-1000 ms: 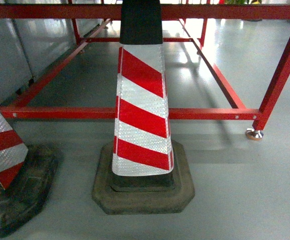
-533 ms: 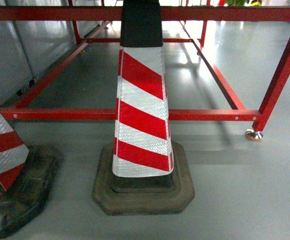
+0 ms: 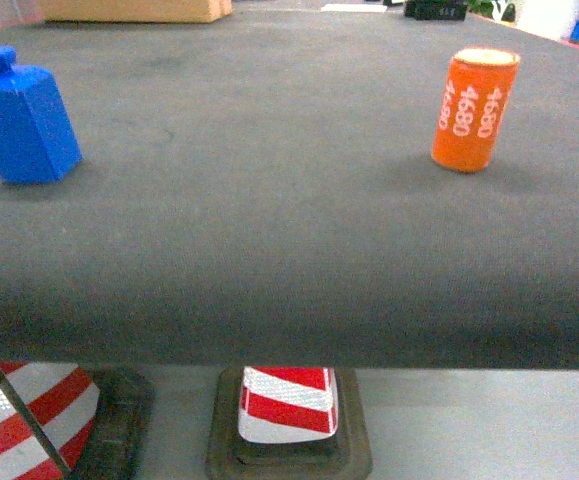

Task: Sort blue parts and orange caps into right shelf containers

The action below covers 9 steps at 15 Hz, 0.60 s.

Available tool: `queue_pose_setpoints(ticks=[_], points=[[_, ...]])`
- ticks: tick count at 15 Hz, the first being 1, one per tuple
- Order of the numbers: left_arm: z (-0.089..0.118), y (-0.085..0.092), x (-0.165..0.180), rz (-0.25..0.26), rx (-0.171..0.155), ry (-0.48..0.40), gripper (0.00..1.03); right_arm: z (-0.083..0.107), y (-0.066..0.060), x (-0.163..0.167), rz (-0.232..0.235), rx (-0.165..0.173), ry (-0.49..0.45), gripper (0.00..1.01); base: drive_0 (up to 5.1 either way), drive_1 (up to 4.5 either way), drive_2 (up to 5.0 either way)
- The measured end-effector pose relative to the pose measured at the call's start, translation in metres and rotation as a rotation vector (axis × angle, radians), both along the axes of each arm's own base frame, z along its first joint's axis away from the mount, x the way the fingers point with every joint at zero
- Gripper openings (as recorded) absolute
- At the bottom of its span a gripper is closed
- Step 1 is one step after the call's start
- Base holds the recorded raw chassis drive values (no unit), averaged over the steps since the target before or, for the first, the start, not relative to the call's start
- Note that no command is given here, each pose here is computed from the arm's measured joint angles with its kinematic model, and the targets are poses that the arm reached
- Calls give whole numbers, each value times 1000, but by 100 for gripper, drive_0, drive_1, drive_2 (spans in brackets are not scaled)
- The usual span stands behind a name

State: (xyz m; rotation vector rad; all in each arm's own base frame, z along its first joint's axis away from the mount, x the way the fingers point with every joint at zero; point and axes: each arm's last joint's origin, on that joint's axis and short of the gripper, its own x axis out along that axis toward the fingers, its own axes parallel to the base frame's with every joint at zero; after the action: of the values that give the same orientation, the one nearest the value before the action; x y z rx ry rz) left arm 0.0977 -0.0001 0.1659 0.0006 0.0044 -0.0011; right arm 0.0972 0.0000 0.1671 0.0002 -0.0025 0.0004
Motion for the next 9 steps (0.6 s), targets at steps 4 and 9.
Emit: queue_pose_setpoints(ticks=[4, 9], points=[[0, 0, 0, 1, 0, 0, 98, 0, 0, 0, 0, 0, -1, 98, 0, 0, 0], [0, 0, 0, 1, 0, 0, 98, 0, 0, 0, 0, 0, -2, 98, 0, 0, 0]])
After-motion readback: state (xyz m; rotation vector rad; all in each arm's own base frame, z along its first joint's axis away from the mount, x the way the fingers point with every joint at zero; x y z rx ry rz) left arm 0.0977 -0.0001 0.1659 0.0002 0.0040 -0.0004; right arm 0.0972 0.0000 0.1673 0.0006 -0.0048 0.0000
